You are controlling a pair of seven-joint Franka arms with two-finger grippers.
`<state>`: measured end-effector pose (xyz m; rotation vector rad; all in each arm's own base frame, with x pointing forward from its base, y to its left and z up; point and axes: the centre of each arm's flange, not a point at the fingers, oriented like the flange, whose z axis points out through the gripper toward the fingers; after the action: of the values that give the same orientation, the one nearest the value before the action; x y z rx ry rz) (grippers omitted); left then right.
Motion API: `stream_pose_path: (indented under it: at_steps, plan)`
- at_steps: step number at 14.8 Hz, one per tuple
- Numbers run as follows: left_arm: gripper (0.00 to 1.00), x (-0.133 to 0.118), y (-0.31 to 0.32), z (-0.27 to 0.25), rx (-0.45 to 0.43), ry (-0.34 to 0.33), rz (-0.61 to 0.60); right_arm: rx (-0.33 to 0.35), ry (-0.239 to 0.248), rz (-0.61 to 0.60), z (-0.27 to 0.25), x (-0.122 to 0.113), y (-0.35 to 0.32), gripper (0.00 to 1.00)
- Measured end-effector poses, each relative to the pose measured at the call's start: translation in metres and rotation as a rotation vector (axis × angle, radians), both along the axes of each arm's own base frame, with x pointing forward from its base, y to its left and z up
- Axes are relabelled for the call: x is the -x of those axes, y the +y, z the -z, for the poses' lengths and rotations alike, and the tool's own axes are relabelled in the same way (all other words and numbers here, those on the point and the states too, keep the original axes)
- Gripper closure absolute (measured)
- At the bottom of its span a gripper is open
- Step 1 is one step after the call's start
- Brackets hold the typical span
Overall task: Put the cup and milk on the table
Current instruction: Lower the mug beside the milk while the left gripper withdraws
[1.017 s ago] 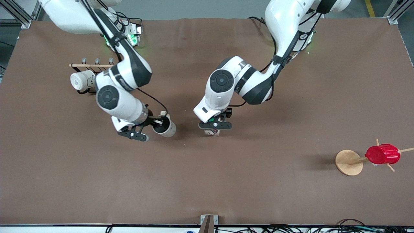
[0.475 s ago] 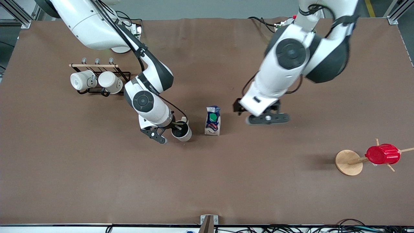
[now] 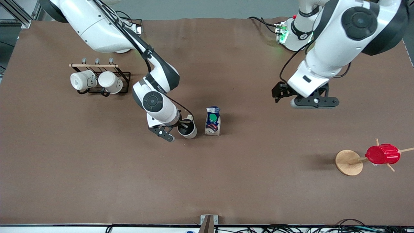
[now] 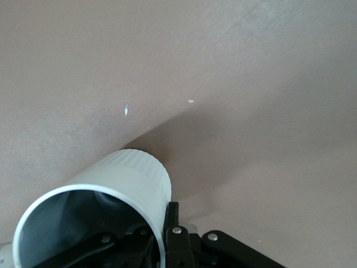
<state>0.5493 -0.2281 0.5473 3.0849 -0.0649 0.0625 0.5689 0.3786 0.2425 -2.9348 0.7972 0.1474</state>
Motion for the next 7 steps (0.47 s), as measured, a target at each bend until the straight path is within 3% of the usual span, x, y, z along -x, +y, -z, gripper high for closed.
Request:
stream_pose_path:
  at_steps: [3,5,7]
  plan:
    - [0.00,-0.004,0.024,-0.007,-0.004,0.003,0.000,0.005,-0.003,-0.004,0.006,0.002,0.004,0.87]
    - [0.00,-0.009,0.041,-0.012,-0.003,-0.006,-0.006,0.017,-0.010,-0.014,0.009,0.002,0.003,0.72]
    - [0.00,-0.015,0.059,-0.016,-0.004,-0.015,0.002,0.023,-0.015,-0.017,0.009,0.000,0.001,0.68]
